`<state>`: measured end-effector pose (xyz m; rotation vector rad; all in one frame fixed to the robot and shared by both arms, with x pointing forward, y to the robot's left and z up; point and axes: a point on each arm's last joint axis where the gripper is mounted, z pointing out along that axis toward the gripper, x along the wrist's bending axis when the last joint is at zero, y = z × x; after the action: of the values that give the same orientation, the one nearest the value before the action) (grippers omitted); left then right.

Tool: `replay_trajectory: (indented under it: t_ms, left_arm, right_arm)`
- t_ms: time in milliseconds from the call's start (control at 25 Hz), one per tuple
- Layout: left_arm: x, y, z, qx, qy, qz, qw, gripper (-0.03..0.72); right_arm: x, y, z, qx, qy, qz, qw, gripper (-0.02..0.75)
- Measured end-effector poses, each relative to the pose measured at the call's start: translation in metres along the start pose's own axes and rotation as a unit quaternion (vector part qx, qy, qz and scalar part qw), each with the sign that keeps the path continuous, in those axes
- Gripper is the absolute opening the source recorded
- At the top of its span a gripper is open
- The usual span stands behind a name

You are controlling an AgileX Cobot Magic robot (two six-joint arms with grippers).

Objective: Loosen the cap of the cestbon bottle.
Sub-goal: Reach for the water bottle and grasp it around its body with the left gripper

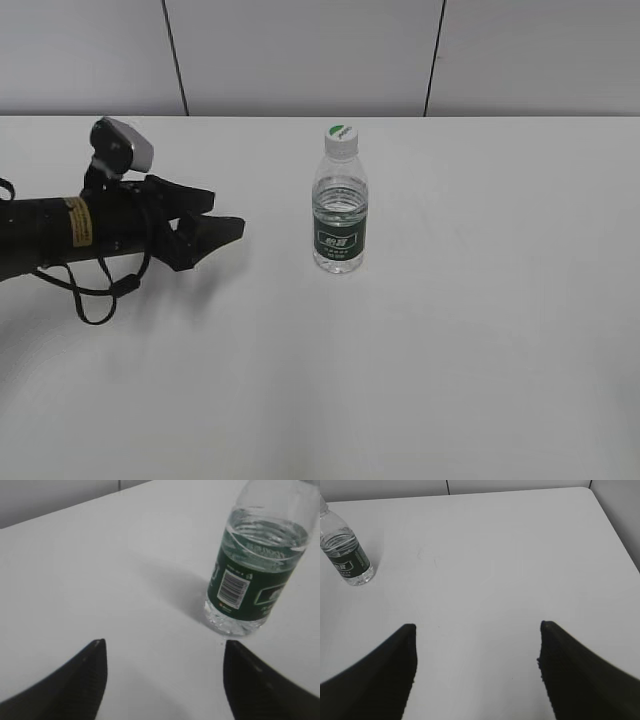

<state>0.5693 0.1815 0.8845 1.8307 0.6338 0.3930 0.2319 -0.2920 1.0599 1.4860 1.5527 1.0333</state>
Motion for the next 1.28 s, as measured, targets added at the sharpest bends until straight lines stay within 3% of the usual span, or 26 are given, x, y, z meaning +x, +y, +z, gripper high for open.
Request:
replay_trajectory:
  t_ms: [240, 600, 960, 1280]
  left_arm:
    - [0.004, -0.012, 0.017, 0.018, -0.055, 0.022, 0.998, 0.557]
    - [0.002, -0.02, 0.02, 0.026, -0.064, 0.017, 0.997, 0.553]
    - [0.002, -0.012, 0.022, -0.019, -0.082, 0.013, 0.996, 0.572]
    - [0.011, -0.011, 0.04, -0.054, -0.117, -0.019, 0.991, 0.613]
  right_arm:
    - [0.0, 0.0, 0.0, 0.0, 0.0, 0.0, 1.0, 0.576]
    - [0.0, 0.0, 0.0, 0.0, 0.0, 0.0, 1.0, 0.576]
    - [0.0, 0.0, 0.0, 0.0, 0.0, 0.0, 1.0, 0.576]
    - [0.0, 0.0, 0.0, 0.0, 0.0, 0.0, 1.0, 0.576]
